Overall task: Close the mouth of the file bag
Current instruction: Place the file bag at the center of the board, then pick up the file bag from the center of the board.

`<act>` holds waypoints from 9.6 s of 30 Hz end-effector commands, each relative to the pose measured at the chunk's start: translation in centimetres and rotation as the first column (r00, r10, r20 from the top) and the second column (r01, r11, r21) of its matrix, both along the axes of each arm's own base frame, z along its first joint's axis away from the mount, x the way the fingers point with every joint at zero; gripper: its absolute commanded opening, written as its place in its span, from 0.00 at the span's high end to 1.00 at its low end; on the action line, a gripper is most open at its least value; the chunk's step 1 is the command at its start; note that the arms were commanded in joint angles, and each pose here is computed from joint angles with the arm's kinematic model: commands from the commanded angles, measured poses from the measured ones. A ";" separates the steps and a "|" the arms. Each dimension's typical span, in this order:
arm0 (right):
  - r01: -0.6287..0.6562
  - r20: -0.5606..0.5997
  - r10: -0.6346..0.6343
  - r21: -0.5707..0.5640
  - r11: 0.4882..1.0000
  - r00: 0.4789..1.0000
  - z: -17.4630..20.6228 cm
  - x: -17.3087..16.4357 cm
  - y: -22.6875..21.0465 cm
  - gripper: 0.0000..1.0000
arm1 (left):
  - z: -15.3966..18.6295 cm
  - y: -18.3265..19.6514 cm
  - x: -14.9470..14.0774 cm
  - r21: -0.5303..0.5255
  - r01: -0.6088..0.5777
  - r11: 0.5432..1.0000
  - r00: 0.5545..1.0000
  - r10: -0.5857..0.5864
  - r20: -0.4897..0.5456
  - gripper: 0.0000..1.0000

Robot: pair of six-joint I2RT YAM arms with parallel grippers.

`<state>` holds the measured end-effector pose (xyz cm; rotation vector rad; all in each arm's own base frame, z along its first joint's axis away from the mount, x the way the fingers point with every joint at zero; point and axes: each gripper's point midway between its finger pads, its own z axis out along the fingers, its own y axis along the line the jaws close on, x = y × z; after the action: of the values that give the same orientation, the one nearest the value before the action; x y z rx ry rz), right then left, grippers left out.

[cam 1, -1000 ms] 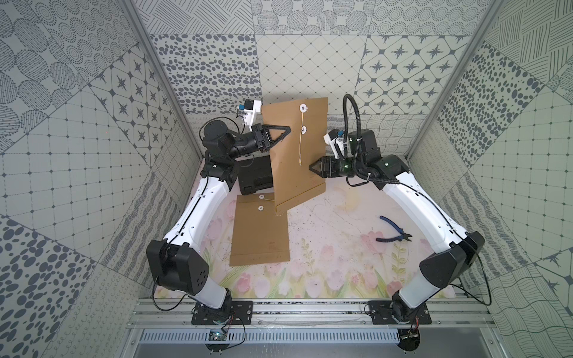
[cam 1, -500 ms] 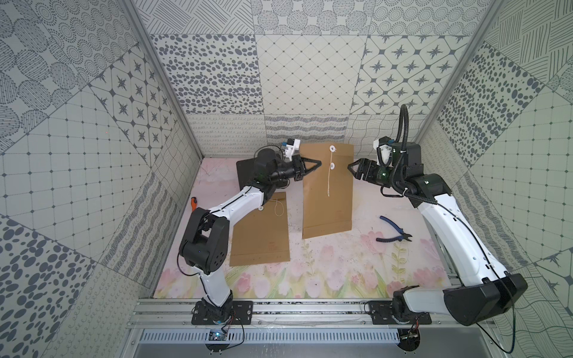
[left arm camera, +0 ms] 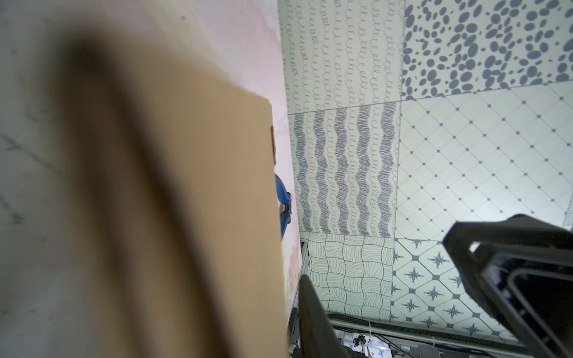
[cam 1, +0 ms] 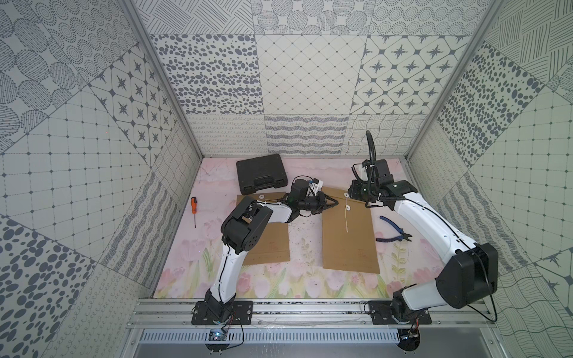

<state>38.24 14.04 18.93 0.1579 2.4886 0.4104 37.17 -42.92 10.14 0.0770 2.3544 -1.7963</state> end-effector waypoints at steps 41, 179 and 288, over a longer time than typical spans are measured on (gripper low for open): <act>-0.062 -0.243 0.083 0.092 0.994 0.967 -14.2 5.0 10.2 1.00 | 4.2 16.1 3.6 0.604 -0.167 0.779 0.969 0.018 0.245 0.20; -0.695 0.018 0.701 0.155 0.702 0.713 -8.5 -19.7 21.5 1.00 | 4.5 38.3 -7.8 0.505 -0.660 0.556 0.685 0.721 0.101 0.11; -0.872 0.859 0.378 0.144 0.468 0.345 26.3 -7.1 10.0 0.15 | 35.7 25.0 -10.6 -0.125 0.213 0.969 0.358 0.041 0.933 1.00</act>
<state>33.09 24.23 40.61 -0.6765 1.5157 1.3309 27.10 -17.79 45.33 0.9244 1.3195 -1.4272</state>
